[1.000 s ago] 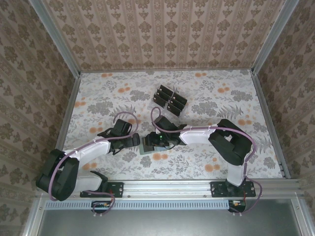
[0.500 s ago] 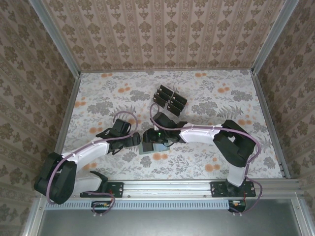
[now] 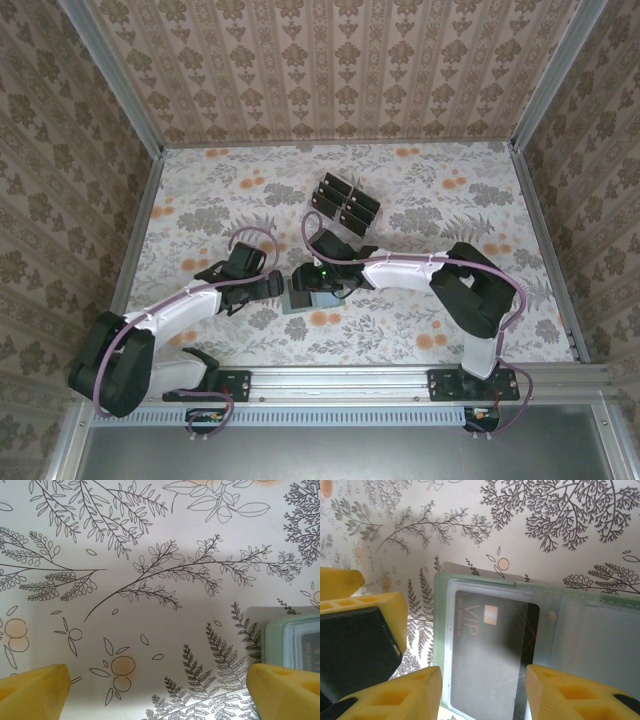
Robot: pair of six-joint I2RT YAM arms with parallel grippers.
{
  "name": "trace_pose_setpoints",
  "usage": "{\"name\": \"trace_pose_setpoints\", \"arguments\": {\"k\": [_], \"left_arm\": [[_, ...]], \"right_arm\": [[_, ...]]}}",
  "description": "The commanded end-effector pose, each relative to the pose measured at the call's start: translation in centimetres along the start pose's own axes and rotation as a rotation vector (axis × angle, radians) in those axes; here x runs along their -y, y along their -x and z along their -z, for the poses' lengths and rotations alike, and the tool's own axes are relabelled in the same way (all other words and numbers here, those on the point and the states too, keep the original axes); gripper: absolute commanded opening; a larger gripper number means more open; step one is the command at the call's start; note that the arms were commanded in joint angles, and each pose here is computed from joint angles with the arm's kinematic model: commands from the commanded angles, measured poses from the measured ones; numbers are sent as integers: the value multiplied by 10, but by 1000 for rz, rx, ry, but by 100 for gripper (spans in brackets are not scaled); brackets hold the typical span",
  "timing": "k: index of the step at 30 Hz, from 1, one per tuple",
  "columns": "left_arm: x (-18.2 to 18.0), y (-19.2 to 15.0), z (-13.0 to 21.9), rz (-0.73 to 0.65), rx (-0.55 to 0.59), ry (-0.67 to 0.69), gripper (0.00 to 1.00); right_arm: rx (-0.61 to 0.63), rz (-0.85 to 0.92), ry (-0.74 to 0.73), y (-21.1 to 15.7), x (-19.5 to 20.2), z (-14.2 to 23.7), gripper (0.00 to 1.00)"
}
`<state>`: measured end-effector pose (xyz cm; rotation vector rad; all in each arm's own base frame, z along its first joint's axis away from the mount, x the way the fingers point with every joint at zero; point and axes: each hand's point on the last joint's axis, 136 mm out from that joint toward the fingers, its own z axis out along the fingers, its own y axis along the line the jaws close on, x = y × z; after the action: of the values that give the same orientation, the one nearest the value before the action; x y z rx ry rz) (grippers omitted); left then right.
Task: Put the credit cards into the card holder
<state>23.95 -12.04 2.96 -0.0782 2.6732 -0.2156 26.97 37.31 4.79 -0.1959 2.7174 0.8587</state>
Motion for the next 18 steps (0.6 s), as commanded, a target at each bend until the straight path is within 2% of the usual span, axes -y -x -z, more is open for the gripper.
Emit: {"name": "trace_pose_setpoints", "arguments": {"k": [1,18], "left_arm": [[-10,-9,-5,16,-32,47,100],[-4,-13,-15,3,-74,61,100]], "right_arm": [[-10,14,-19,0,0,-5,48],[-34,-6,1,-4,-1,-15,48]]}}
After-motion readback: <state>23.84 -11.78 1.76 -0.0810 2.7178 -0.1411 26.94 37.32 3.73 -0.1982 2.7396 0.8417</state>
